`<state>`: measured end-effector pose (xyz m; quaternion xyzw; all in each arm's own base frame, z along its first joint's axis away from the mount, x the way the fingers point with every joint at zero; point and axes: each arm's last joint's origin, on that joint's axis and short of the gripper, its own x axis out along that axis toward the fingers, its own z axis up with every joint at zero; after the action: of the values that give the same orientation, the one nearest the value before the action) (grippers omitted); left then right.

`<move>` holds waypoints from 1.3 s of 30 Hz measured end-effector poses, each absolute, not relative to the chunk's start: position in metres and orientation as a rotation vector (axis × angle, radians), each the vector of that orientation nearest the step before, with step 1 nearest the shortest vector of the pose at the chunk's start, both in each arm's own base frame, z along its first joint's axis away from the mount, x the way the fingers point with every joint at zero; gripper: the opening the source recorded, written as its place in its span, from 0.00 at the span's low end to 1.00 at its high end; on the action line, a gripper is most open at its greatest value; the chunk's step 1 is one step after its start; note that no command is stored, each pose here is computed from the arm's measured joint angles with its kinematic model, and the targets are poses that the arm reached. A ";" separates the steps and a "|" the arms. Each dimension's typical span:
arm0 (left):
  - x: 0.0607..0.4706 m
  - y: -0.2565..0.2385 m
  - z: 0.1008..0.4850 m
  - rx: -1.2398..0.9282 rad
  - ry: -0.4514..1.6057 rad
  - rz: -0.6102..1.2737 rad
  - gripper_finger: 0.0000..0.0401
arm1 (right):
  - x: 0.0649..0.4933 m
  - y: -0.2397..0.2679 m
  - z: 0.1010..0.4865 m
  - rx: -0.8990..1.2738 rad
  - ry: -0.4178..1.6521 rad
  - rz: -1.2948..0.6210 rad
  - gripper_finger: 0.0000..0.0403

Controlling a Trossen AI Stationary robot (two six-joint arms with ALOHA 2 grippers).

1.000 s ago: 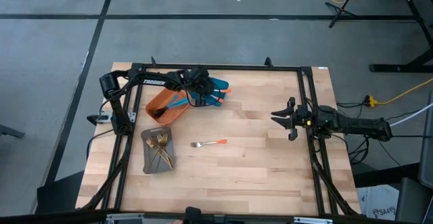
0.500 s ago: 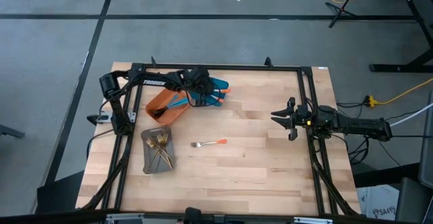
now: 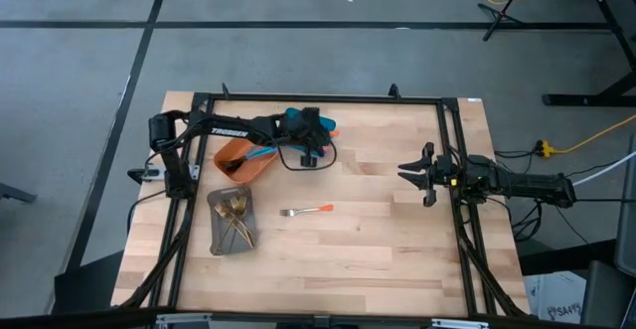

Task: Sort silverware by color (type)
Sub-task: Put the orange fork into the blue bin

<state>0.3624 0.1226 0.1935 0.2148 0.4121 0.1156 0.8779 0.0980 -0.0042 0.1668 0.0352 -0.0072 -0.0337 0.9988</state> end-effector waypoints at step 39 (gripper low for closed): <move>0.350 -0.053 0.180 -0.022 1.136 0.134 0.15 | 0.098 -0.004 0.167 0.073 -0.015 -0.067 0.23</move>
<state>0.3502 -0.0533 0.1800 -0.0102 0.5375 0.0633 0.8408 0.0980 -0.0042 0.1669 0.0363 -0.0074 -0.0333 0.9988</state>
